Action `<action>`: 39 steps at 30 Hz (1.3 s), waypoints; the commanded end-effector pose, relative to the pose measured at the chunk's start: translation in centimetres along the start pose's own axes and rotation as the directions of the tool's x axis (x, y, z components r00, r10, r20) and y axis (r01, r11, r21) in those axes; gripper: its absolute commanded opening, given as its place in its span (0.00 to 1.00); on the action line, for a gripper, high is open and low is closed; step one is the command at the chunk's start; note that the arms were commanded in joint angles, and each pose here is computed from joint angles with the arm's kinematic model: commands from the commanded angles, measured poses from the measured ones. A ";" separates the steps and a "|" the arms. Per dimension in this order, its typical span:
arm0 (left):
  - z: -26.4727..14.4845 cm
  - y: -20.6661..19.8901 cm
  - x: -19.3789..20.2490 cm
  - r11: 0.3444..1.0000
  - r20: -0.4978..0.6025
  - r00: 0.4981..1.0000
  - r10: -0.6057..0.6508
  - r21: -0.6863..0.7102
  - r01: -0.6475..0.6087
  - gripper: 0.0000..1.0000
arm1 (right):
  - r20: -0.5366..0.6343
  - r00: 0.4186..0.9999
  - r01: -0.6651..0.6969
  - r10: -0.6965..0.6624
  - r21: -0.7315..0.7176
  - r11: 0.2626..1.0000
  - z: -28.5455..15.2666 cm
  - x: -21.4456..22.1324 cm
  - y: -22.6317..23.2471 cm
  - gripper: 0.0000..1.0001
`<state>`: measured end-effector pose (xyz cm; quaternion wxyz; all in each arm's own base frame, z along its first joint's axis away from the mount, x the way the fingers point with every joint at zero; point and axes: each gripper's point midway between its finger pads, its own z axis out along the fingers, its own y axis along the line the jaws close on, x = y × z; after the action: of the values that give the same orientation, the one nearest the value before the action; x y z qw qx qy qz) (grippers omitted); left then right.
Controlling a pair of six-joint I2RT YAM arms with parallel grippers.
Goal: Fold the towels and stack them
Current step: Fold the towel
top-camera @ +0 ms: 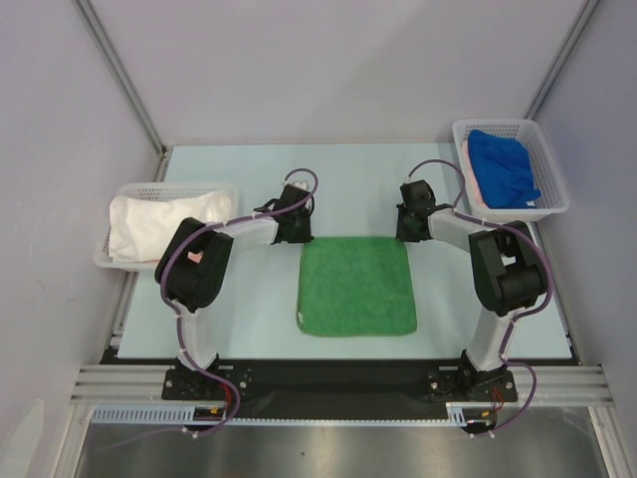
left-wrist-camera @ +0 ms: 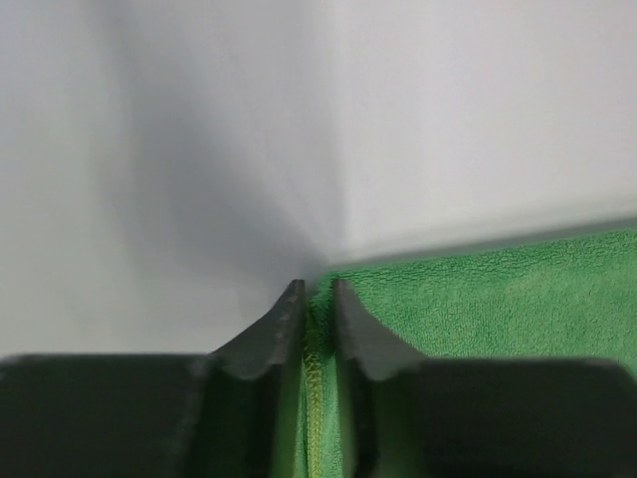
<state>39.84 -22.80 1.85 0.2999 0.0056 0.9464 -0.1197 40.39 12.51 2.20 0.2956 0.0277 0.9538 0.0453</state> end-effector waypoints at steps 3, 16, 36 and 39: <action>0.6 0.4 -0.1 1.000 -0.023 1.000 0.021 0.002 -0.021 0.01 | 0.007 1.000 -0.003 0.003 0.018 1.000 0.1 -1.0 -0.1 0.00; -1.4 -1.4 -12.9 0.994 0.275 0.962 0.004 0.100 -0.033 0.00 | 0.232 0.963 -0.120 0.139 -0.094 0.988 -1.4 -10.0 -0.3 0.00; -7.4 0.5 -9.6 0.983 0.466 0.877 -0.116 0.180 0.035 0.00 | 0.271 0.938 -0.172 0.217 -0.180 0.969 -7.8 -3.7 0.2 0.00; -7.6 0.1 -7.8 0.983 0.446 0.889 -0.102 0.181 0.021 0.00 | 0.268 0.940 -0.168 0.209 -0.168 0.971 -8.4 -1.8 0.2 0.00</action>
<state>41.73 -20.82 9.65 0.4654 -0.0103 0.8606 -0.2064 37.85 12.65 9.24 0.4031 0.0901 0.8978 0.1526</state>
